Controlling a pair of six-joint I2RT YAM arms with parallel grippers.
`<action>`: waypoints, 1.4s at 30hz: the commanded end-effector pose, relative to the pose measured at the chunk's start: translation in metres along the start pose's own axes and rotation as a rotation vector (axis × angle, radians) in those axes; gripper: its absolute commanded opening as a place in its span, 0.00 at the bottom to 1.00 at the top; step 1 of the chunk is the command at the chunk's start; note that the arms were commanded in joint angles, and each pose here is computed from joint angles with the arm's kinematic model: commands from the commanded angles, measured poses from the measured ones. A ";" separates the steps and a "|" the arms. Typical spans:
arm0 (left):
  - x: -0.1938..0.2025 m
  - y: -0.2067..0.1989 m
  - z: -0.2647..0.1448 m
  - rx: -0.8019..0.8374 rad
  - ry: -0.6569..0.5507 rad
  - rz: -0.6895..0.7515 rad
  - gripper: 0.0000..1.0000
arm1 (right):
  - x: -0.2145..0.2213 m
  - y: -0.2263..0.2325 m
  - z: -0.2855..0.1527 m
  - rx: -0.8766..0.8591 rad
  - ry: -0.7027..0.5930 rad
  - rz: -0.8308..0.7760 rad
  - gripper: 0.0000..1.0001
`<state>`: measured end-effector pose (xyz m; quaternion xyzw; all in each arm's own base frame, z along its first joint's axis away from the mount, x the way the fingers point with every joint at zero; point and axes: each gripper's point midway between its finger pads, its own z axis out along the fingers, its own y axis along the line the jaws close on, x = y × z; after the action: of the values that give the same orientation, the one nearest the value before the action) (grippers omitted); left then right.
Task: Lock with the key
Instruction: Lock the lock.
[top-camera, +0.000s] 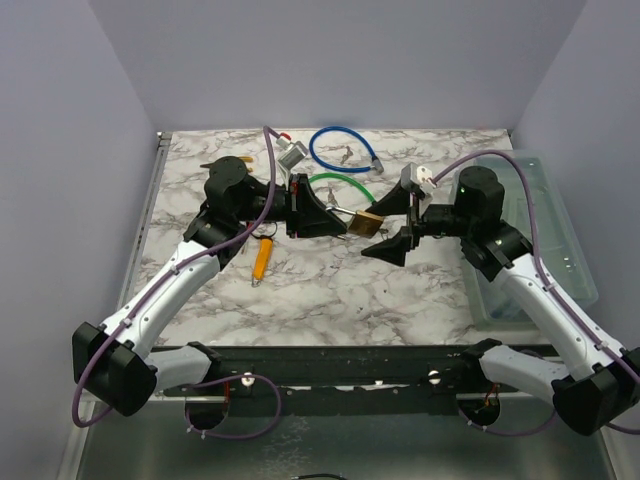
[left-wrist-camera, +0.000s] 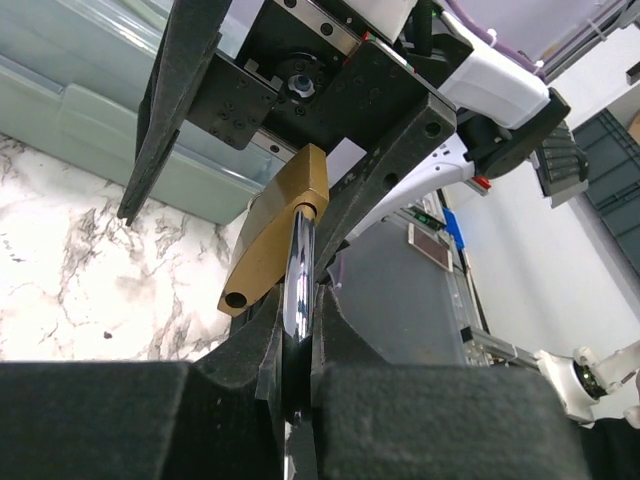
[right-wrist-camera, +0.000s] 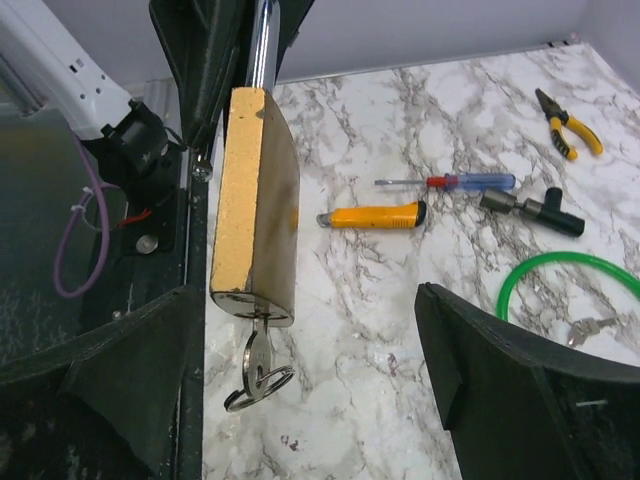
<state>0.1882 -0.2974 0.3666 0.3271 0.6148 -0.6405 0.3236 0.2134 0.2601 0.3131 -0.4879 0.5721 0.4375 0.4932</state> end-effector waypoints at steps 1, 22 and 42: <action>-0.017 -0.023 0.000 0.076 -0.050 0.061 0.00 | -0.027 0.008 0.004 -0.078 -0.085 -0.066 0.95; -0.038 -0.009 -0.001 0.033 -0.218 -0.093 0.00 | -0.026 0.002 0.017 -0.103 -0.162 0.103 0.63; -0.035 0.000 -0.002 0.019 -0.224 -0.114 0.00 | -0.034 0.000 0.019 -0.105 -0.193 0.139 0.51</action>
<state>0.2066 -0.2981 0.3704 0.2112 0.6217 -0.6902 0.3042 0.2188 0.2816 0.3388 -0.4282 0.5410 0.5357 0.4869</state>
